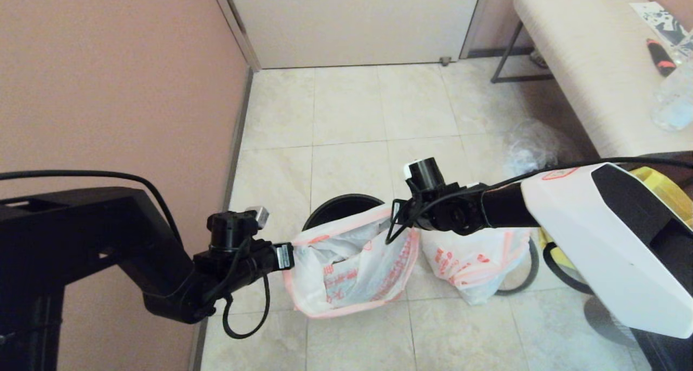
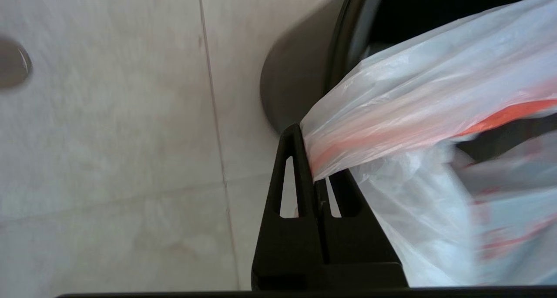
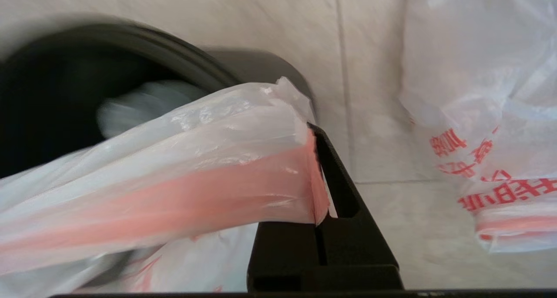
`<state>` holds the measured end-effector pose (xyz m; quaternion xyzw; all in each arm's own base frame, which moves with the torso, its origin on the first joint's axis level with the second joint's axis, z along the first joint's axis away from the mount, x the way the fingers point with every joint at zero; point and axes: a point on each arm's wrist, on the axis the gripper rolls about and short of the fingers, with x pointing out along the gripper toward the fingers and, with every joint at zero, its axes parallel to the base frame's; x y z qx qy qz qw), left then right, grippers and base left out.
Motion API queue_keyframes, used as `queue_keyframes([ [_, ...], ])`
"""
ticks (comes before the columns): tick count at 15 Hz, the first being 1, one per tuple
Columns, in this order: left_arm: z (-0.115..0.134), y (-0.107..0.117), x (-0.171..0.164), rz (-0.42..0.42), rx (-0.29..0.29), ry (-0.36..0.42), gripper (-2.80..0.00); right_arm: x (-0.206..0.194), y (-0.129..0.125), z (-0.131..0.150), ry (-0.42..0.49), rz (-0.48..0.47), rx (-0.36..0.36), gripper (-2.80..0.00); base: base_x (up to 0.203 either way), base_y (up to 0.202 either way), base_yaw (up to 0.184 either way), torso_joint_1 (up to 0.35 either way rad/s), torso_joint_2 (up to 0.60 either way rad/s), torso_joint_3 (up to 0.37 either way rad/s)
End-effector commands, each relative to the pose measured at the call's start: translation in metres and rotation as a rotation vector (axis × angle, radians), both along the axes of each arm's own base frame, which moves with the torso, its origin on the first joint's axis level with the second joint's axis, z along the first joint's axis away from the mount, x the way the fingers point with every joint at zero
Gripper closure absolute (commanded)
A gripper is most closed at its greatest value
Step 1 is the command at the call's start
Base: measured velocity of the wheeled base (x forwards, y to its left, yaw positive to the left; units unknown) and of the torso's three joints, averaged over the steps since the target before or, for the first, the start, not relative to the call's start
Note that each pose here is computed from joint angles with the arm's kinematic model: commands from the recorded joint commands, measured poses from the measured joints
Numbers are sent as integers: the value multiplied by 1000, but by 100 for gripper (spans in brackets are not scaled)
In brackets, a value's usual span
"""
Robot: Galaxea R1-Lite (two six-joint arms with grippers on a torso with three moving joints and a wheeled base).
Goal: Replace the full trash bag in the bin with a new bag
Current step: Put the new garbage bag on the trash can
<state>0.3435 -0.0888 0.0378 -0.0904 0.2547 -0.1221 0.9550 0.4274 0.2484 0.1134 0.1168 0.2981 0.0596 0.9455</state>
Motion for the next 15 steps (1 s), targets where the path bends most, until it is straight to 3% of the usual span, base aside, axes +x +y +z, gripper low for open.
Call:
queue_keyframes([
  [1, 22, 0, -2, 1, -26, -63, 0, -11, -1, 31, -47, 1, 46, 0, 0, 0, 0, 0, 0, 0],
  [3, 41, -1, -4, -9, -45, -99, 0, -18, -1, 47, -69, 9, 67, 0, 0, 0, 0, 0, 0, 0],
  [5, 55, -2, -12, -29, -63, -79, 0, -25, 1, 60, -85, 22, 78, 0, 0, 0, 0, 0, 0, 0],
  [7, 74, -2, -14, -57, -129, -69, 0, -30, 2, 71, -105, 28, 90, 0, 0, 0, 0, 0, 0, 0],
  [12, 85, -2, -12, -58, -152, -85, 0, -39, -3, 89, -93, 21, 106, 0, 0, 0, 0, 0, 0, 0],
  [15, 100, 0, -13, -42, -197, -122, 0, -44, -5, 99, -108, 10, 139, 0, 0, 0, 0, 0, 0, 0],
])
